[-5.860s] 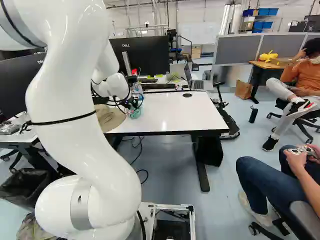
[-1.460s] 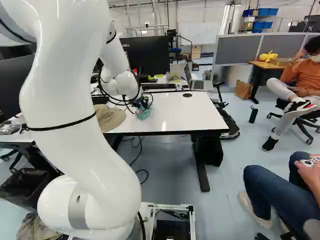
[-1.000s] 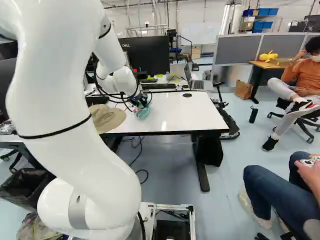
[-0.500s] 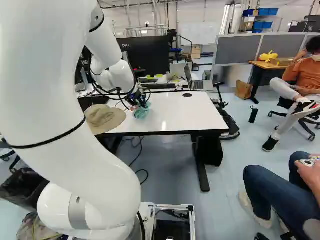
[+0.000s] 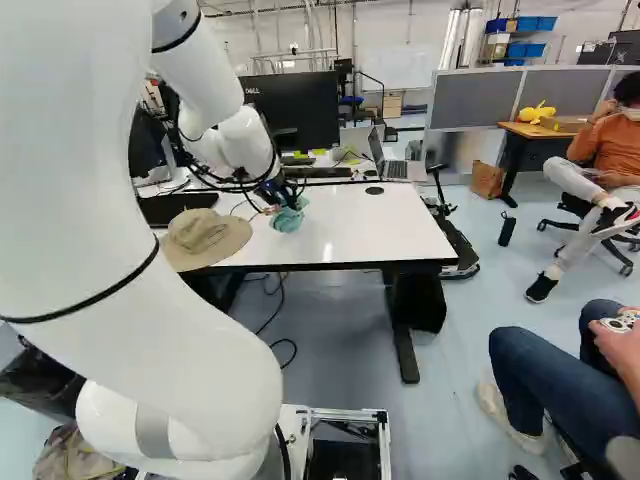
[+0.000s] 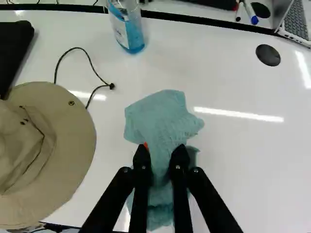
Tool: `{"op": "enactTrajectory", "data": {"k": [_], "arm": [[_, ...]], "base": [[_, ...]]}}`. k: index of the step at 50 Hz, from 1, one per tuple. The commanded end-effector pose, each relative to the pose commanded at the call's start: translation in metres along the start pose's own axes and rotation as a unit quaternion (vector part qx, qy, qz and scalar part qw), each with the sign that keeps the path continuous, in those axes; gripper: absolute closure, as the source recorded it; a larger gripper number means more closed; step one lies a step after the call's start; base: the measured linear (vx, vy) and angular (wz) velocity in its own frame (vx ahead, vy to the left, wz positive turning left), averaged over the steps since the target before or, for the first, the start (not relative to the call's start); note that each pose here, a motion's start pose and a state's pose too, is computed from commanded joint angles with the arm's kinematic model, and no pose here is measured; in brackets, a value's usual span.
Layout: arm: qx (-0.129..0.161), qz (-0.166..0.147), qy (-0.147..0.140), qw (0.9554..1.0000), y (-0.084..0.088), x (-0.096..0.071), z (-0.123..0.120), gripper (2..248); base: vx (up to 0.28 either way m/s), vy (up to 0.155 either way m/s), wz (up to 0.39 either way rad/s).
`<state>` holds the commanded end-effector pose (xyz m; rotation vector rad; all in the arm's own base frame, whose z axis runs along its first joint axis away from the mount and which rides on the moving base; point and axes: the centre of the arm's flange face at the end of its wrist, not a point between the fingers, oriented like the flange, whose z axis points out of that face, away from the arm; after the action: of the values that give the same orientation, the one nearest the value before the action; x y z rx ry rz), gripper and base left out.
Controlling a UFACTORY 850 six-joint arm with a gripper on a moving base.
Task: Clean the table with the green towel
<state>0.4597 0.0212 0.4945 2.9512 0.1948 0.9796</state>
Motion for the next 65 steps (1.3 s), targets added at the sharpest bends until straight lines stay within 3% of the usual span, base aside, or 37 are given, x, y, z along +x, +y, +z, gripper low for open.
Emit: {"op": "enactTrajectory", "data": {"k": [15,65], "arm": [[-0.018,0.022,-0.002,0.9996,0.025,-0.002,-0.019,200],[-0.071,0.094,-0.01,0.993,0.109,-0.005,-0.015,200]], "base": [[0.0,0.0,0.0],[0.0,0.0,0.0]]}}
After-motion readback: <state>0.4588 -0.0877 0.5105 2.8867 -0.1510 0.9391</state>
